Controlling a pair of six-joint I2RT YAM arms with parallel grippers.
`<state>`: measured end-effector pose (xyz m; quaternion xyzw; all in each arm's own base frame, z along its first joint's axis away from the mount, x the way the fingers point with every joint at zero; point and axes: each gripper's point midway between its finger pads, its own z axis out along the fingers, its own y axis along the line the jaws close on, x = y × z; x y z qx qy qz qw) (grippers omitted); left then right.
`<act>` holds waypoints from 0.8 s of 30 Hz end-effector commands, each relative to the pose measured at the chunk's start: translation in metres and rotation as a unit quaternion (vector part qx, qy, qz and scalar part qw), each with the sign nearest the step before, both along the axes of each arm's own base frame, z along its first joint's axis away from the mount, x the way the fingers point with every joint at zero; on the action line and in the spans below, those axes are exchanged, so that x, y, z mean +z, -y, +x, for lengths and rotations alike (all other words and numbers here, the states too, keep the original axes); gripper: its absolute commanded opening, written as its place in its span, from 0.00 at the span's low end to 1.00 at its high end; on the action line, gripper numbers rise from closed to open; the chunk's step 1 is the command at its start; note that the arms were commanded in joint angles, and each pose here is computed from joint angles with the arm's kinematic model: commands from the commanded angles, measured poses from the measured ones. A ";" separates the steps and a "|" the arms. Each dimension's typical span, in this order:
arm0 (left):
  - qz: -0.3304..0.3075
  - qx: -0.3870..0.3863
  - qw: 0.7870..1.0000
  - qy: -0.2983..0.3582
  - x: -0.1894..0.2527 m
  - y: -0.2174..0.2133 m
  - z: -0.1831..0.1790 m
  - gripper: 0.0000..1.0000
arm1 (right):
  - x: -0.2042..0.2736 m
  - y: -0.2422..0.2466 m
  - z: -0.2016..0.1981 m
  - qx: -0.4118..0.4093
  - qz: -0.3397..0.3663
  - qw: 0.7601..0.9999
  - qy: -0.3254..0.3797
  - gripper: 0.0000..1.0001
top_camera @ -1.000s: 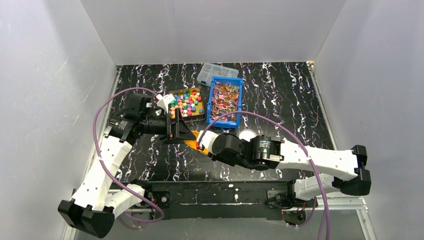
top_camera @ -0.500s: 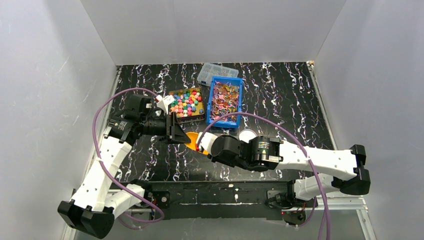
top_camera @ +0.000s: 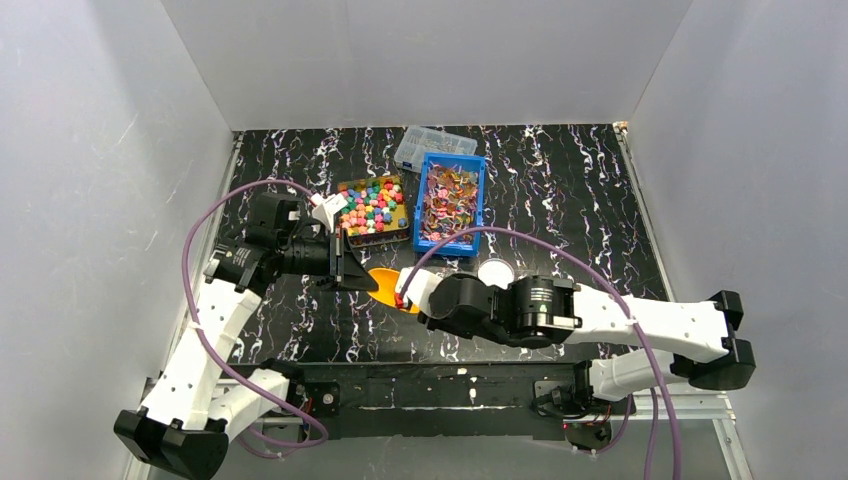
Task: Pack the candies
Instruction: Adjust the spatula.
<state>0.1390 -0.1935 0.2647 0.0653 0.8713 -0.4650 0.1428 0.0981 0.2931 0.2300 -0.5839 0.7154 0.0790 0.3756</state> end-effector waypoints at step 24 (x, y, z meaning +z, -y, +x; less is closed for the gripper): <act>-0.097 -0.030 0.994 -0.032 0.037 0.011 -0.033 0.00 | 0.062 -0.010 -0.016 0.062 0.221 0.973 0.018 0.50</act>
